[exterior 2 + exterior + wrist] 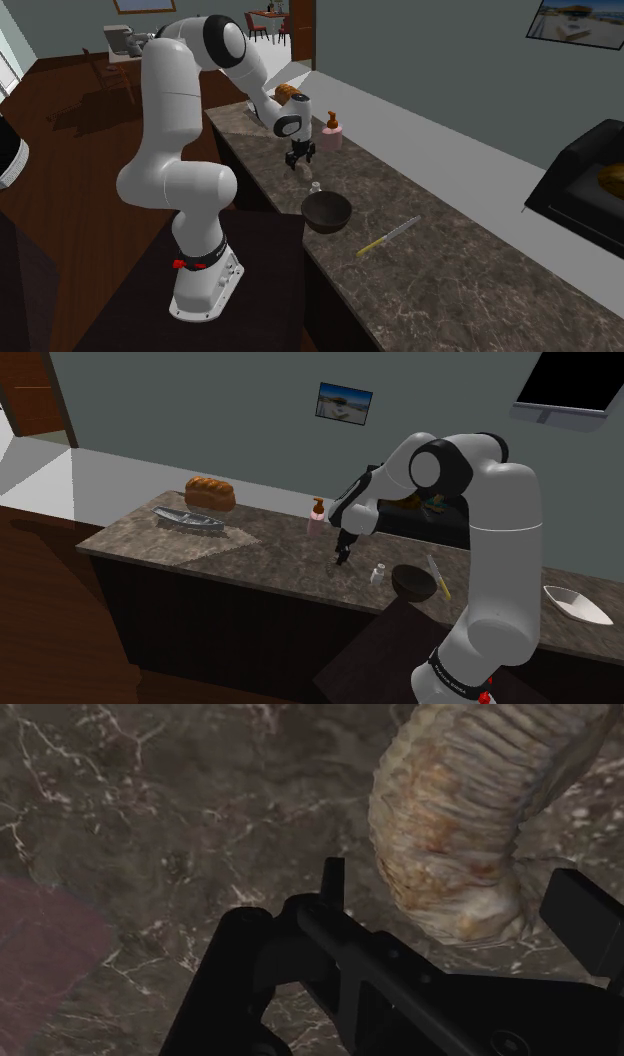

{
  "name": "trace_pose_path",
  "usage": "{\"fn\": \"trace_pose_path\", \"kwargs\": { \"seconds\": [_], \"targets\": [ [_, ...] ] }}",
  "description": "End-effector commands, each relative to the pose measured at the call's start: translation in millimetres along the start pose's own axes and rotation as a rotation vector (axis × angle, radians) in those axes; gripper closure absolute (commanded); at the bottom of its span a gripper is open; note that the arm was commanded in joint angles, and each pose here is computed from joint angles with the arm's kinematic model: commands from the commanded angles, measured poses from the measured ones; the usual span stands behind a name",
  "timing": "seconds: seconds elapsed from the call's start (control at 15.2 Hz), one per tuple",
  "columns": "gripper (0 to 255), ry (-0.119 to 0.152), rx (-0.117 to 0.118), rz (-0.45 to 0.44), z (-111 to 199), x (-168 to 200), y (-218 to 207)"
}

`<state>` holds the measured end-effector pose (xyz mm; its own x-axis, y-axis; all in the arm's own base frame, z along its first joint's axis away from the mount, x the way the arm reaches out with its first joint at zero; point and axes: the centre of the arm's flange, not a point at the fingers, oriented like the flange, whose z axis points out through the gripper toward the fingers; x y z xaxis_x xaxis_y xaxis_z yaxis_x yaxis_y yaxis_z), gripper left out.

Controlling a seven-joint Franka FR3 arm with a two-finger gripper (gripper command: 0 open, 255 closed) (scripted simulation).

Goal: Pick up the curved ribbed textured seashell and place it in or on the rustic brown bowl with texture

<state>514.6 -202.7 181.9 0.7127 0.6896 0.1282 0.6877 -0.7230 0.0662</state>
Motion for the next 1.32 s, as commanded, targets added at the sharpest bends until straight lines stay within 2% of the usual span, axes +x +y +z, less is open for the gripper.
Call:
{"fn": "trace_pose_path", "kwargs": {
  "seconds": [0.0,0.13,0.86,0.92,0.99,1.12,1.19,1.25],
  "targets": [
    [255,-0.006,0.001,0.003,3.3,-2.5,0.0],
    [255,-0.006,0.001,0.003,1.7,-2.1,-0.6],
    [255,-0.006,0.001,0.003,-55.7,5.4,3.2],
    [255,-0.005,0.0,0.003,-50.8,4.4,3.2],
    [0,-0.005,0.0,0.003,-50.8,4.4,3.2],
    [0,-0.127,0.018,-0.089,-31.4,21.8,-14.2],
    [0,-0.169,0.023,-0.121,-24.4,26.8,-20.6],
    [0,-0.169,0.023,-0.121,-19.2,25.9,-20.7]
  ]
}}
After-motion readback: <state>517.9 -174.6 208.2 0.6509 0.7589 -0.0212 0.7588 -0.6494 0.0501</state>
